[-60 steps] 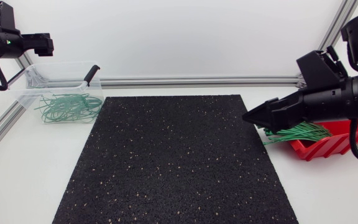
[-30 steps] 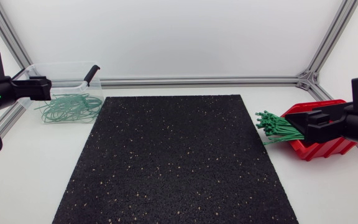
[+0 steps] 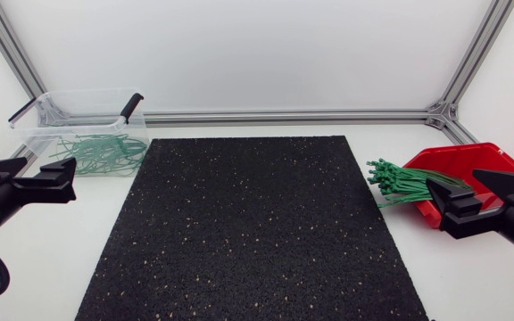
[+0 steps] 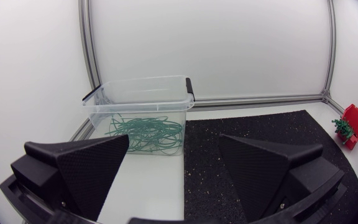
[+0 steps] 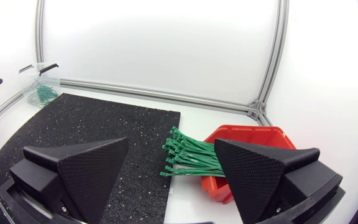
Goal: Take a green cable tie from the red box, thread the tail through the head to close it, then place it in the transparent bin on the left.
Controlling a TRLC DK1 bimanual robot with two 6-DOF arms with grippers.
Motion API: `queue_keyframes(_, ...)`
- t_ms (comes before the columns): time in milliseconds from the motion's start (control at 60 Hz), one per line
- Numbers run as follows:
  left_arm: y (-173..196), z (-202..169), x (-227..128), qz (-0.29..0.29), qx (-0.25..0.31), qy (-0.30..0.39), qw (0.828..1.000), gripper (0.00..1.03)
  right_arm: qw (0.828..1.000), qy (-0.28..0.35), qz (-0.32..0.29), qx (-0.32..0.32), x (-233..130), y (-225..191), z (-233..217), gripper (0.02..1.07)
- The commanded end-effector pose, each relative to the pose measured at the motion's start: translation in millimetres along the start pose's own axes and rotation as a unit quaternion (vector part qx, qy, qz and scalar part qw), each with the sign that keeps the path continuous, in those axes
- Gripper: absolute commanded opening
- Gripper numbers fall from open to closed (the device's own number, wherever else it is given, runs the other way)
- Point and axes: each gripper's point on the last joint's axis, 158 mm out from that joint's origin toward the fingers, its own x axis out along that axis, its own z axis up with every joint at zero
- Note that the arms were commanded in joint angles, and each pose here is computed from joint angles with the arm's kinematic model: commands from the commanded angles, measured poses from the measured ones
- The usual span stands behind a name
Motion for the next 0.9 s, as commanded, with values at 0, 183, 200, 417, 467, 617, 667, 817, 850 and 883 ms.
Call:
queue_keyframes(0, -2.1, -5.0, -10.1, 0.0, -0.012, -0.022, 1.0, 1.0, 1.0, -0.011, -0.005, 0.01, 0.7, 1.5, -7.7, 1.02)
queue_keyframes(183, -6.5, -15.5, -20.2, -0.006, -0.014, -0.04, 0.999, 1.0, 0.999, -0.044, -0.021, 0.018, -0.1, 1.4, -15.0, 1.02)
queue_keyframes(200, -6.9, -16.5, -20.9, -0.007, -0.014, -0.042, 0.999, 1.0, 0.998, -0.047, -0.022, 0.019, -0.1, 1.4, -15.7, 1.02)
queue_keyframes(417, -11.6, -30.7, -27.8, -0.014, -0.017, -0.058, 0.998, 1.0, 0.995, -0.087, -0.038, 0.033, 0.0, 0.8, -24.2, 1.02)
queue_keyframes(467, -12.6, -34.0, -29.0, -0.015, -0.018, -0.062, 0.998, 1.0, 0.994, -0.096, -0.041, 0.037, 0.2, 0.6, -26.0, 1.02)
queue_keyframes(617, -15.7, -43.6, -31.7, -0.02, -0.021, -0.072, 0.997, 1.0, 0.99, -0.124, -0.05, 0.048, 1.1, -0.1, -31.4, 1.02)
queue_keyframes(667, -16.7, -46.9, -32.3, -0.022, -0.021, -0.076, 0.997, 1.0, 0.988, -0.134, -0.053, 0.053, 1.5, -0.4, -33.3, 1.02)
queue_keyframes(817, -19.8, -56.7, -33.3, -0.027, -0.024, -0.087, 0.996, 1.0, 0.987, -0.14, -0.054, 0.056, 1.8, -0.5, -34.4, 1.02)
queue_keyframes(850, -20.5, -58.9, -33.4, -0.028, -0.024, -0.089, 0.995, 1.0, 0.987, -0.14, -0.054, 0.056, 1.8, -0.5, -34.4, 1.02)
queue_keyframes(883, -21.0, -60.7, -33.4, -0.029, -0.025, -0.091, 0.995, 1.0, 0.987, -0.14, -0.054, 0.056, 1.8, -0.5, -34.4, 1.02)
